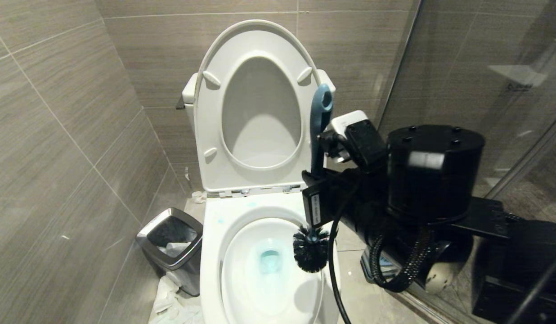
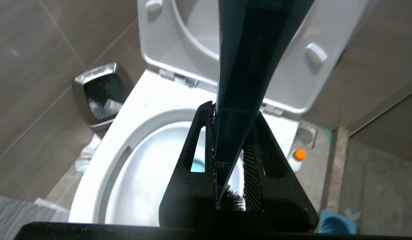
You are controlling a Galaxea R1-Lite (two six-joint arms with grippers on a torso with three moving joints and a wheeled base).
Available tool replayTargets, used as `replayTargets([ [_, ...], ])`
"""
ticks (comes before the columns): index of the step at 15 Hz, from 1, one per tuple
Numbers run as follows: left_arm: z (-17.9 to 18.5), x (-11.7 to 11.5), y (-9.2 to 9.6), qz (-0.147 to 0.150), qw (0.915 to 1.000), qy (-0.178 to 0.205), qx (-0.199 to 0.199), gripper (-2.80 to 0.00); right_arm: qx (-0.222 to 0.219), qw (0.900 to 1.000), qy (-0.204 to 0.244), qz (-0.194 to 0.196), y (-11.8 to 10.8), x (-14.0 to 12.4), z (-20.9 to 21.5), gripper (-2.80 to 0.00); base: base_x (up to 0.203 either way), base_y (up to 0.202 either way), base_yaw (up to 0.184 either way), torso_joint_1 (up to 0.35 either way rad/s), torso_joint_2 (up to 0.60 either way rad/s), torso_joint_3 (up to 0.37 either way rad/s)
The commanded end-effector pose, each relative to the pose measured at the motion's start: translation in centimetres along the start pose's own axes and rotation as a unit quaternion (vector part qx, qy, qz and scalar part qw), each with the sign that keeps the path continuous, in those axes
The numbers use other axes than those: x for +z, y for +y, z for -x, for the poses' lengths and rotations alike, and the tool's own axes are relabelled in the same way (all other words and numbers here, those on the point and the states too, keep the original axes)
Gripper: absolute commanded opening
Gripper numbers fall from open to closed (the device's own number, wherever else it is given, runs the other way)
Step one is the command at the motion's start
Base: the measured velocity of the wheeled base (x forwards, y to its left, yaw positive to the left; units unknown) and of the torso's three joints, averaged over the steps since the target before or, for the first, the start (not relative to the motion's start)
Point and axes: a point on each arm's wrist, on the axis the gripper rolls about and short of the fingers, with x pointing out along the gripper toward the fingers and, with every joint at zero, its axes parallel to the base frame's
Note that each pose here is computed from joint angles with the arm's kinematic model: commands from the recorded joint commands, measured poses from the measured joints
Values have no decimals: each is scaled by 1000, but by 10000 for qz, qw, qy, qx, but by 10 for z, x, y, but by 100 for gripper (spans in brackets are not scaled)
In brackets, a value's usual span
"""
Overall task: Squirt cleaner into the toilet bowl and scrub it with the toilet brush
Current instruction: Scrub the toilet bowl
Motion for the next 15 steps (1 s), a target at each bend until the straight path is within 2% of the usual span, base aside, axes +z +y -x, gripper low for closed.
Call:
replayTargets([
  [1,0,0,0,1,10000,8,3,-280,-15,9992,388,68,13,-29,-26,-280,0,0,0,0,0,0],
  [6,0,0,0,1,10000,6,3,-280,-343,9971,674,-41,17,-62,-91,-280,0,0,0,0,0,0],
  [9,0,0,0,1,10000,6,3,-280,-503,9963,696,-72,19,-80,-130,-280,0,0,0,0,0,0],
  [15,0,0,0,1,10000,12,3,-280,-603,9964,580,-134,29,-95,-183,-280,0,0,0,0,0,0],
])
